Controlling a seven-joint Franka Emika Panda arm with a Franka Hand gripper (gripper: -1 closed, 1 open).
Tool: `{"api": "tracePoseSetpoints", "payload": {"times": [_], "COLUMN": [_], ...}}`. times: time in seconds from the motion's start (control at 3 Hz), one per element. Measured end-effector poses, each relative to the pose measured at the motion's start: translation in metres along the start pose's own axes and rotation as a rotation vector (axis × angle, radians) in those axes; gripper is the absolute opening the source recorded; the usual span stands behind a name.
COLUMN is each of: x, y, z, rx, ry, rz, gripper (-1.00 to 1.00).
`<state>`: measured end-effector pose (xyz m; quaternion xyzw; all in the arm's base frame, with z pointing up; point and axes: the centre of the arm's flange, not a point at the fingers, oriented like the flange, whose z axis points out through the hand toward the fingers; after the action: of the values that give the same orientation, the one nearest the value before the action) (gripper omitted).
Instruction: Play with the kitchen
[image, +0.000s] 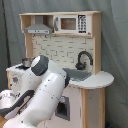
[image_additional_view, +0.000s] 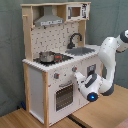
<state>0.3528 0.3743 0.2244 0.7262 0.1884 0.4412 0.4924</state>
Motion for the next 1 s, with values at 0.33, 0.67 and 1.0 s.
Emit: {"api": "tracePoseSetpoints", "payload": {"times": [0.33, 0.67, 1.0], "x": [0.005, 0.01, 0.018], "y": [0.016, 0.036, 0.055], "z": [-0.041, -0.07, -0.091], "rx": [0.038, 0.024, -0.001], "ry": [0.061, 0.104, 0.131], "rz": [-0.002, -0.036, -0.089], "gripper": [1.0, 1.0, 1.0]}}
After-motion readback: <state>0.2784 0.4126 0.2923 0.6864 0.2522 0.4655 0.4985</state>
